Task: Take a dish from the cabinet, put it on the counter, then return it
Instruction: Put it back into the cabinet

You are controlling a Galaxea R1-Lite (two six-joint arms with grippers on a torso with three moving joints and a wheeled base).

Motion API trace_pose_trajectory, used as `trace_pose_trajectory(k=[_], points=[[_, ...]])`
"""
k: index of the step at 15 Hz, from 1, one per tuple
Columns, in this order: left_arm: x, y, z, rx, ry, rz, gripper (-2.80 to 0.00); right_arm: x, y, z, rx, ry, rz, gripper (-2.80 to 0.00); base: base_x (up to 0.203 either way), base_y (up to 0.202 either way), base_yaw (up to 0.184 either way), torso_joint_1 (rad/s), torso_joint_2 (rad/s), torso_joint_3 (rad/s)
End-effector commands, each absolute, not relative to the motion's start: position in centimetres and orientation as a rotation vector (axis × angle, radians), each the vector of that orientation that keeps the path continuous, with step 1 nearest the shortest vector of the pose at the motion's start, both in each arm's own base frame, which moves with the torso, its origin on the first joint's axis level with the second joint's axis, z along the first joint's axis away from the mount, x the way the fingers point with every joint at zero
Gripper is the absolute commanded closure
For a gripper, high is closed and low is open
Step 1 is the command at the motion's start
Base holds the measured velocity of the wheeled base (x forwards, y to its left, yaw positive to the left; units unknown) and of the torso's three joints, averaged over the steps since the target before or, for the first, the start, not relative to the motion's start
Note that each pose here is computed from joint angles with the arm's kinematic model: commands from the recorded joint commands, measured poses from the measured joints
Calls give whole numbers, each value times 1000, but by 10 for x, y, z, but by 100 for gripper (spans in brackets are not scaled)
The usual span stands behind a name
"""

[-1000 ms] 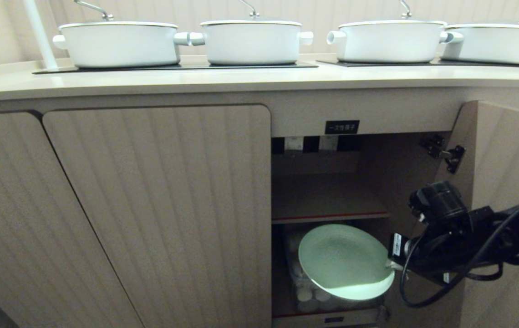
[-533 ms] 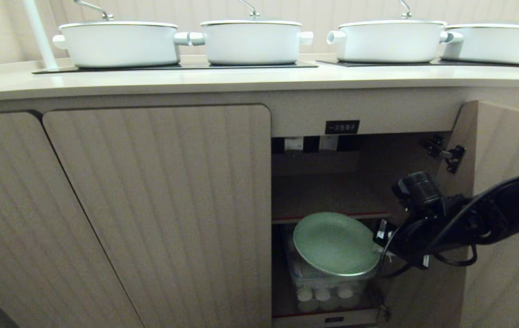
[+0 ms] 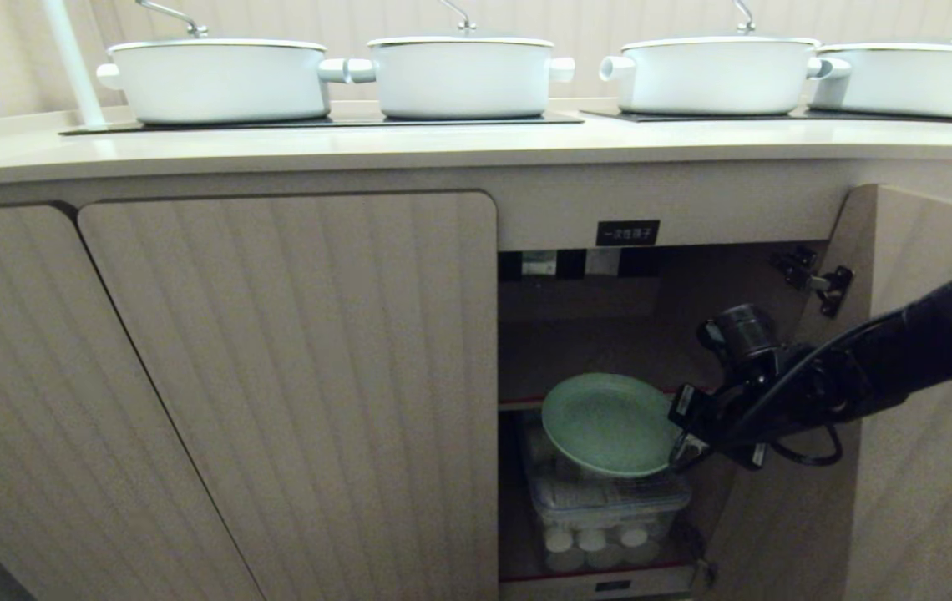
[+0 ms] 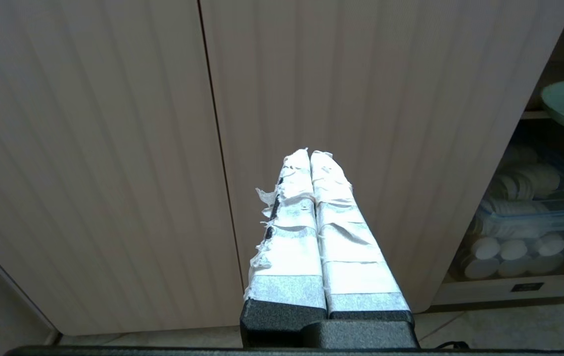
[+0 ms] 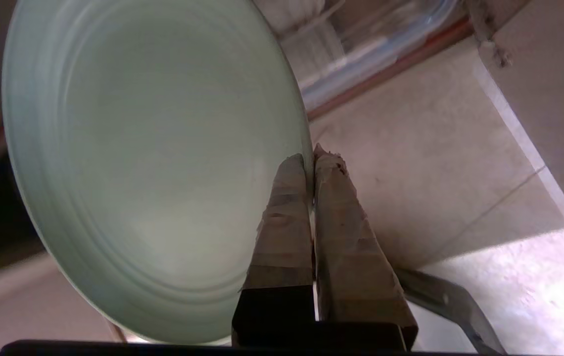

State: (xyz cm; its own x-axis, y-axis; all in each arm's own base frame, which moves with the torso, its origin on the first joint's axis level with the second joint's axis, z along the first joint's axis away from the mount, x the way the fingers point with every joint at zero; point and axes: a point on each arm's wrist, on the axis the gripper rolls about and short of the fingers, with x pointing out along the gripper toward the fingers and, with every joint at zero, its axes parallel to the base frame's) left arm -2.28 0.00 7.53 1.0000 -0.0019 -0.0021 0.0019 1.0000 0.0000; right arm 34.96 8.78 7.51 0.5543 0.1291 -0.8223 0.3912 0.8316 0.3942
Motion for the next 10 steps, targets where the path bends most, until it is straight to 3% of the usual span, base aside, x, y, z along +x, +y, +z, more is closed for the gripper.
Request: trace_pose_trajectory(k=[1, 10], points=[[-23, 0, 75, 0, 2, -3, 0, 356, 88, 68, 590, 991, -184, 0, 0, 0, 0, 0, 0, 0], [-23, 0, 75, 0, 0, -2, 0, 381, 93, 71, 639, 943, -268, 0, 0, 0, 0, 0, 0, 0]])
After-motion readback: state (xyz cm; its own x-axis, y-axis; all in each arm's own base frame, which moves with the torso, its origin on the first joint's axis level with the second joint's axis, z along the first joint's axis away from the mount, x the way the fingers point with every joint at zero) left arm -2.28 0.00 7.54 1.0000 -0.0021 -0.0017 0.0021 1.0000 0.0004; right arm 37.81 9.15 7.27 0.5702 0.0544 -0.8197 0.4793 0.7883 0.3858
